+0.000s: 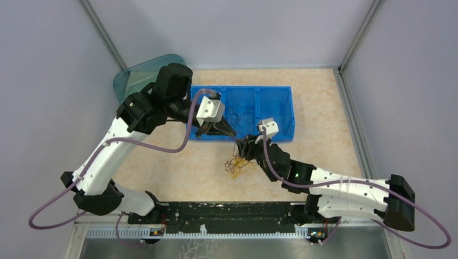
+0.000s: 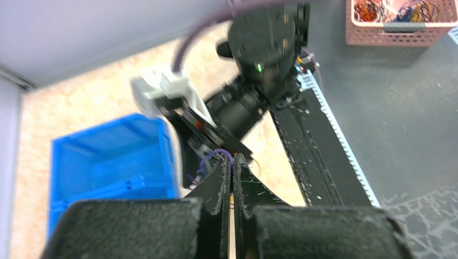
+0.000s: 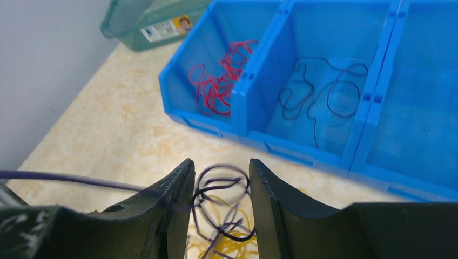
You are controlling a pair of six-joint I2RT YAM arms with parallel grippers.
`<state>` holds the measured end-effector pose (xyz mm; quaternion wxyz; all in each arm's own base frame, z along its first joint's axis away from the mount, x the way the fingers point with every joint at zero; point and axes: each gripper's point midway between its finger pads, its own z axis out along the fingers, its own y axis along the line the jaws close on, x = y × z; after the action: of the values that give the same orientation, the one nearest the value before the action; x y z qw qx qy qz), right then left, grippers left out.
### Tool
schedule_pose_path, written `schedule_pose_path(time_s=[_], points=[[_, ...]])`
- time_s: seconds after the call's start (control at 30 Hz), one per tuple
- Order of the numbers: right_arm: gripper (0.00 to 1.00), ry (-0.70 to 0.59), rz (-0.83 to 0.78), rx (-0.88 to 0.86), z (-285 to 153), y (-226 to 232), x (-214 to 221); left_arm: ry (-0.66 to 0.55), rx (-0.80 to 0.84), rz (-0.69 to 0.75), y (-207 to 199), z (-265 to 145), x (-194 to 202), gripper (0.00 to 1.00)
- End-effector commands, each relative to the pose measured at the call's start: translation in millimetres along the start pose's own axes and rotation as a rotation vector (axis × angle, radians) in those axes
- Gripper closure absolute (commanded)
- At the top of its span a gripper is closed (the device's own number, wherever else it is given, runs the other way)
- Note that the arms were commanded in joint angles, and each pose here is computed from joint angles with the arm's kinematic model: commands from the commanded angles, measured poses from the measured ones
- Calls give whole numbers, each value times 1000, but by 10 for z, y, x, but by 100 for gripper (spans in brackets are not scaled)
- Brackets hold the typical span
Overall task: Untangle the cables
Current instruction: Untie the cable.
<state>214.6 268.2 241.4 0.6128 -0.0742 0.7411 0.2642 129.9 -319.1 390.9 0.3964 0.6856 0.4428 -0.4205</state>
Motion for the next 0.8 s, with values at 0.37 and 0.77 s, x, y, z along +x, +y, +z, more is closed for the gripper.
schedule_pose_path(time_s=[0.37,0.77], points=[[58,86,124,38,-155,-346,711,-189,-158,297,159,-402,-1060,100],[58,108,180,34,-229,-421,895,-356,-469,672,390,-890,-1846,100]])
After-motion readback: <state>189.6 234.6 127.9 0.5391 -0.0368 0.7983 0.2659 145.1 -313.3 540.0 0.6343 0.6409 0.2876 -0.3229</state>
